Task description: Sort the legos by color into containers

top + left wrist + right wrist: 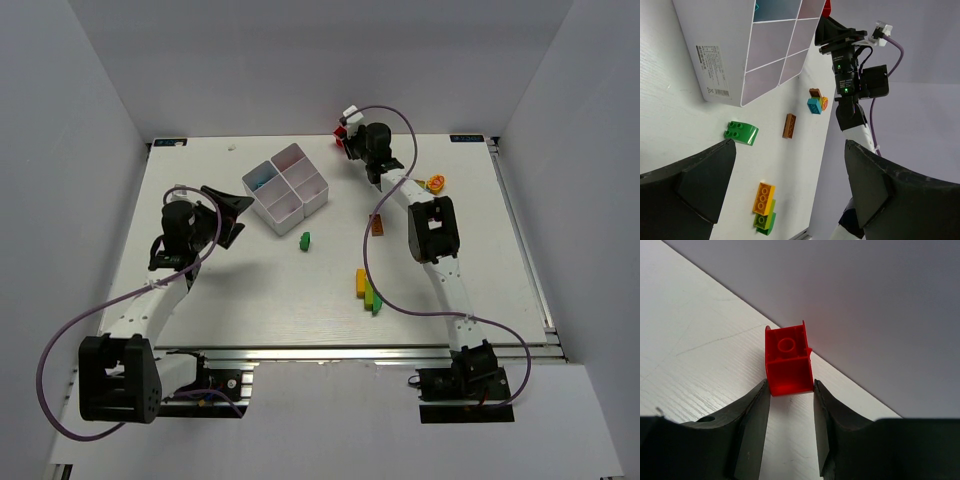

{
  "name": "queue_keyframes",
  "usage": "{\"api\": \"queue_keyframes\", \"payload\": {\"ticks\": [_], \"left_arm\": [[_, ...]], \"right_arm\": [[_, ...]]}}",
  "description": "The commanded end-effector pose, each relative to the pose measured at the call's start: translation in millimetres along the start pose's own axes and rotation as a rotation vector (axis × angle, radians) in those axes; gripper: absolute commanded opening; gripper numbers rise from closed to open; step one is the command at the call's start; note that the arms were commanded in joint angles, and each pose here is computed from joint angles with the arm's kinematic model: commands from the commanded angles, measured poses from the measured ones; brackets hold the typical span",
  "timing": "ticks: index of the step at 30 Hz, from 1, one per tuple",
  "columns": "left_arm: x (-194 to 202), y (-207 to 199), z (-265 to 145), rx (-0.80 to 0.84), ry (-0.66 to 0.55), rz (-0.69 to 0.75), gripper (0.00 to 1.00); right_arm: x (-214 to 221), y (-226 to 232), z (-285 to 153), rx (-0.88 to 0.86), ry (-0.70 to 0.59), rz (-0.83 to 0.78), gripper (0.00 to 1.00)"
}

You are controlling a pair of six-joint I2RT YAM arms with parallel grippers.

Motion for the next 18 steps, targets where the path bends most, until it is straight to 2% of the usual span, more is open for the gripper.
{"api": "queue_keyframes", "payload": {"ticks": [1, 18], "left_arm": [[-5, -10, -1, 0.041, -0.013, 0.014, 0.98], [-6, -11, 0, 0.052, -0.011, 0.008, 0.98]], "right_arm": [[-23, -14, 4, 0.032, -0.086, -0.035, 0.0], [-1, -12, -5, -0.017, -0.006, -0.015, 0.0]]}}
Point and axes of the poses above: each gripper's point midway between its finger pads, its own z axis out along the fingers, its own y axis along the line the jaws close on, x = y × z, the point moved 4 cm from there along -z, back along the fingers, and after that the axes turned 1 degree about -z, right-handed, at the moved point
